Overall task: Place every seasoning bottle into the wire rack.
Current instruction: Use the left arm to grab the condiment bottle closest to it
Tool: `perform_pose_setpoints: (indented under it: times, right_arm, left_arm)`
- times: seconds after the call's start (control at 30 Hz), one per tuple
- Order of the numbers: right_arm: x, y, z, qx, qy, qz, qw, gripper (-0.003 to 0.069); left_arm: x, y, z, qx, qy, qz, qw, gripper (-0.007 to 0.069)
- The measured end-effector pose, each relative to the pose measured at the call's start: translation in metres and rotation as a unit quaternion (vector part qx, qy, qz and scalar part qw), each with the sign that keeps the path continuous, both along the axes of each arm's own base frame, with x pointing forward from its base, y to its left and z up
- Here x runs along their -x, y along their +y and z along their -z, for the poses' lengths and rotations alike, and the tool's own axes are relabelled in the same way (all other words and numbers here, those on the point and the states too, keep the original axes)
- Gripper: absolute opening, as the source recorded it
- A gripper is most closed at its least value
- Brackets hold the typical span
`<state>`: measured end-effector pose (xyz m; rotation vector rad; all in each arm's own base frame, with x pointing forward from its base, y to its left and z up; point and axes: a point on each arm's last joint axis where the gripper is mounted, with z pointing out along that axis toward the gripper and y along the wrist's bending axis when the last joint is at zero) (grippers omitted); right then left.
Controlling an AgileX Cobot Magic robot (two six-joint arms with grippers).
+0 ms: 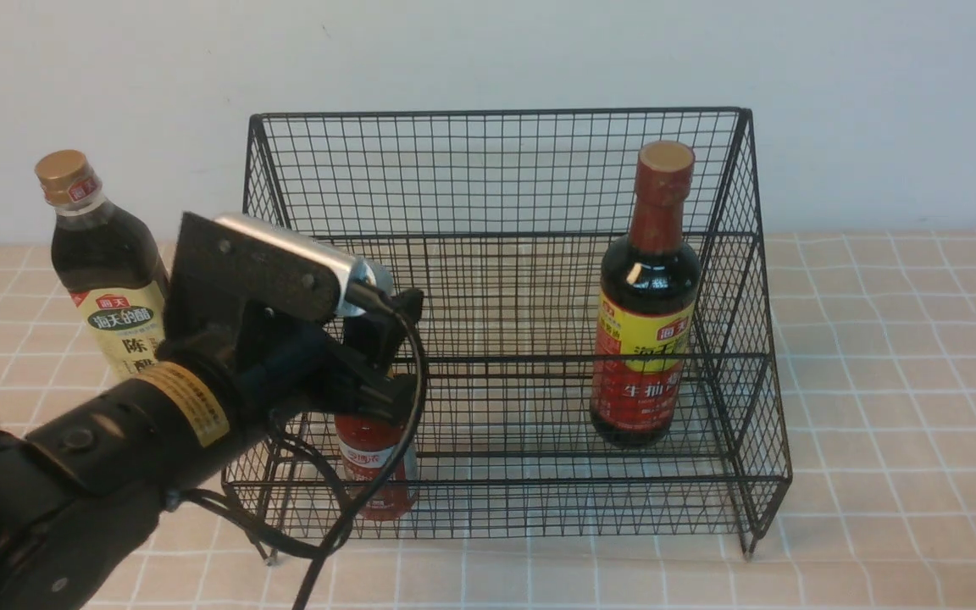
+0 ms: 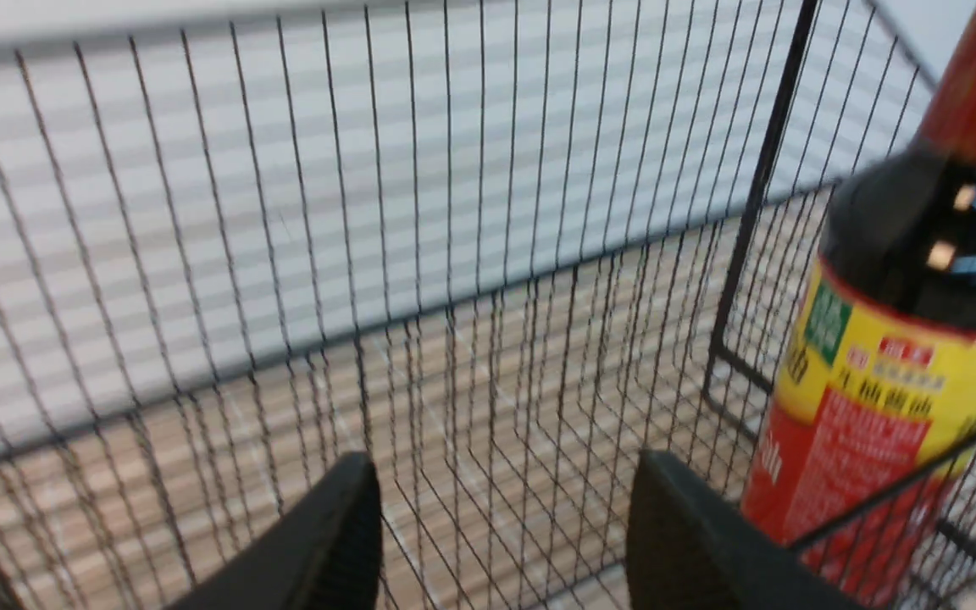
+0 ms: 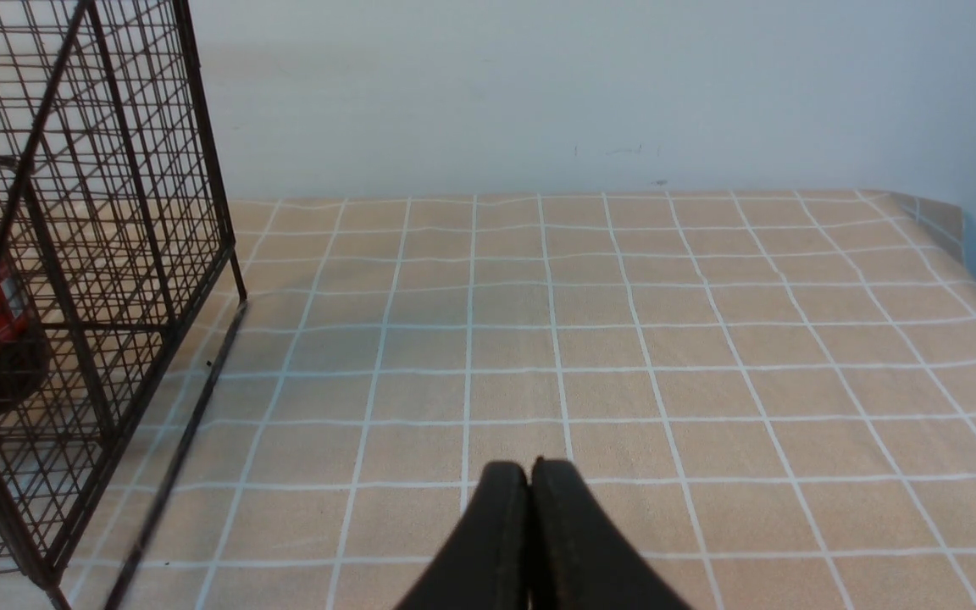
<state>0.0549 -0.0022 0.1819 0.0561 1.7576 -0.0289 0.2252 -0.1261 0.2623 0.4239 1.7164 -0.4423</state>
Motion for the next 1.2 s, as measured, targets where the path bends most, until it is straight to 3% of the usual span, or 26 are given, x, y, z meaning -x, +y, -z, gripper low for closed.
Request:
perform_pose_setpoints:
  times: [0.13,0.27,0.3,0.37,0.57,0.63,0.7,0.73,0.77,0.87,1.0,1.2]
  right_arm:
    - [0.0,0.0,0.0,0.0,0.0,0.0,1.0,-0.0015]
    - [0.0,0.0,0.0,0.0,0.0,0.0,1.0,-0.0015]
    - [0.0,0.0,0.0,0.0,0.0,0.0,1.0,-0.0015]
    - [0.0,0.0,0.0,0.0,0.0,0.0,1.0,-0.0015]
    - [0.0,0.0,0.0,-0.001,0.0,0.0,1.0,-0.0015]
    - [0.0,0.0,0.0,-0.001,0.0,0.0,1.0,-0.0015]
    - [0.0,0.0,0.0,-0.004,0.0,0.001,1.0,-0.0015]
    - [0.0,0.0,0.0,-0.005,0.0,0.001,1.0,-0.0015]
    - [0.0,0.0,0.0,-0.005,0.0,0.001,1.0,-0.0015]
    - [0.0,0.0,0.0,-0.006,0.0,0.001,1.0,-0.0015]
    - [0.0,0.0,0.0,-0.006,0.0,0.001,1.0,-0.0015]
    - [0.0,0.0,0.0,-0.006,0.0,0.001,1.0,-0.0015]
  left_arm:
    - [0.005,0.016,-0.024,-0.015,0.0,-0.034,0.999,0.0304]
    - [0.009,0.047,-0.055,-0.026,-0.001,-0.093,0.995,0.0163]
    - [0.01,0.061,-0.064,-0.03,-0.003,-0.122,0.992,0.0087]
    - [0.012,0.077,-0.074,-0.028,-0.013,-0.155,0.987,0.0033]
    - [0.009,0.138,-0.085,-0.018,-0.038,-0.291,0.956,-0.0003]
    - [0.008,0.143,-0.086,-0.014,-0.045,-0.303,0.952,0.0001]
    - [0.004,0.148,-0.087,-0.008,-0.063,-0.314,0.947,0.0027]
    - [0.002,0.148,-0.087,-0.002,-0.068,-0.288,0.955,0.0041]
    - [-0.004,0.149,-0.086,-0.001,-0.083,-0.316,0.945,0.0081]
    - [-0.013,0.148,-0.082,0.004,-0.089,-0.314,0.945,0.0132]
    - [-0.034,0.145,-0.067,0.001,-0.092,-0.301,0.949,0.0303]
    - [-0.066,0.145,-0.04,0.004,-0.062,-0.298,0.952,0.0489]
